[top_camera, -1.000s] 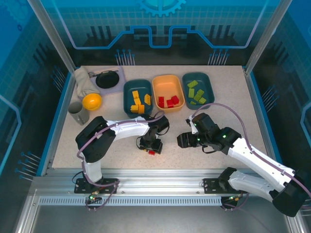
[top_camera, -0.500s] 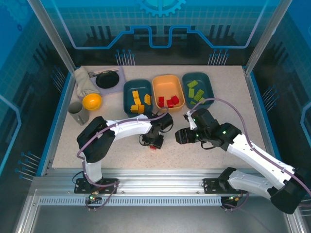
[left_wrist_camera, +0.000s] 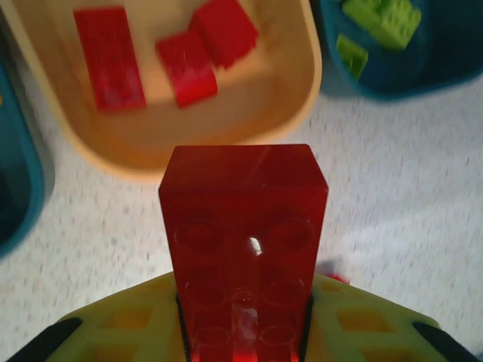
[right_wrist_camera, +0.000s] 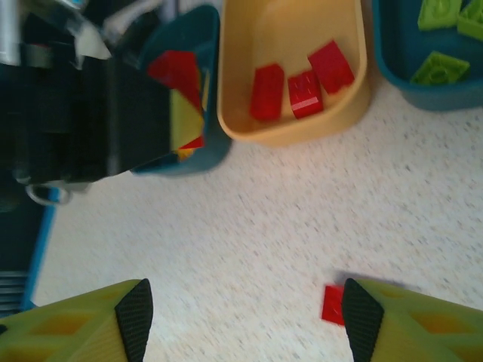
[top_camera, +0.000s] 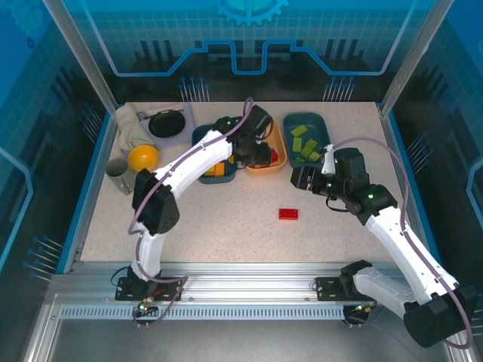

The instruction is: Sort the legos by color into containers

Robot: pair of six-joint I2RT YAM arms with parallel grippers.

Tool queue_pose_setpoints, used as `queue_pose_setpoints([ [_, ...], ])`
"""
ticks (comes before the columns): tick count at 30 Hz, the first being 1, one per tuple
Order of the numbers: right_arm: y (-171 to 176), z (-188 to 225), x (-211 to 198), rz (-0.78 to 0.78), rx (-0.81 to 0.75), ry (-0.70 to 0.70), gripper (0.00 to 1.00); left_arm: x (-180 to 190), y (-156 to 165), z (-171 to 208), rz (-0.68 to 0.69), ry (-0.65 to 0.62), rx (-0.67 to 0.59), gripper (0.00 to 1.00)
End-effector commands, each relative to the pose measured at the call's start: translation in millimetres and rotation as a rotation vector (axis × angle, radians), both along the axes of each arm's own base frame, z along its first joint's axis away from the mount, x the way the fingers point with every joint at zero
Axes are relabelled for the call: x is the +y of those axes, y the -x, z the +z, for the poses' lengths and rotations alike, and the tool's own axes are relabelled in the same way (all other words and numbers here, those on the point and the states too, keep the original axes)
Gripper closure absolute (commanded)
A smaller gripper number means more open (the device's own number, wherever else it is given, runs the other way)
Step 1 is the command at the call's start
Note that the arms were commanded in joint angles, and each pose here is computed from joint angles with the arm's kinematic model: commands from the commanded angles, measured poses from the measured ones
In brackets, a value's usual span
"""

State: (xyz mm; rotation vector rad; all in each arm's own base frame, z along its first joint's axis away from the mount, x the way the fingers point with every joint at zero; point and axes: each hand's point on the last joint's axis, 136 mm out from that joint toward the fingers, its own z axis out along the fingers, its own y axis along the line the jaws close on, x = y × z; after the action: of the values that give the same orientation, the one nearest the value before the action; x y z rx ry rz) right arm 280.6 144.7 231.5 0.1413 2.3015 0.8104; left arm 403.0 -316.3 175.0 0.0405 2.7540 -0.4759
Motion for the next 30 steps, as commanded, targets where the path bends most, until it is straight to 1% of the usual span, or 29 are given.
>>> queue_pose_setpoints([
  [1,-25,27,6,-0.033,-0.104,-0.138,0.3,3,-28,-13,0.031,0.006,0.025,0.66],
  [4,-39,29,0,-0.092,-0.151,-0.149,0.28,2,-57,-20,0.072,0.02,0.003,0.66],
  [6,-47,35,-4,-0.111,-0.187,-0.122,0.27,4,-77,-26,0.101,0.025,-0.022,0.66],
  [10,-61,47,-6,-0.104,-0.214,-0.063,0.27,10,-108,-39,0.161,0.054,-0.05,0.65],
  [15,-69,50,-4,-0.095,-0.209,-0.059,0.27,9,-137,-65,0.196,0.095,-0.061,0.64],
  [21,-61,39,-6,-0.088,-0.174,-0.04,0.27,2,-156,-81,0.214,0.136,-0.074,0.62],
  [25,-57,31,-12,-0.101,-0.151,-0.032,0.27,4,-155,-94,0.245,0.15,-0.028,0.61],
  [28,-57,26,-14,-0.106,-0.132,-0.027,0.27,1,-152,-99,0.241,0.162,-0.004,0.57],
  [30,-57,24,-15,-0.11,-0.12,-0.024,0.27,0,-150,-100,0.24,0.168,0.004,0.52],
])
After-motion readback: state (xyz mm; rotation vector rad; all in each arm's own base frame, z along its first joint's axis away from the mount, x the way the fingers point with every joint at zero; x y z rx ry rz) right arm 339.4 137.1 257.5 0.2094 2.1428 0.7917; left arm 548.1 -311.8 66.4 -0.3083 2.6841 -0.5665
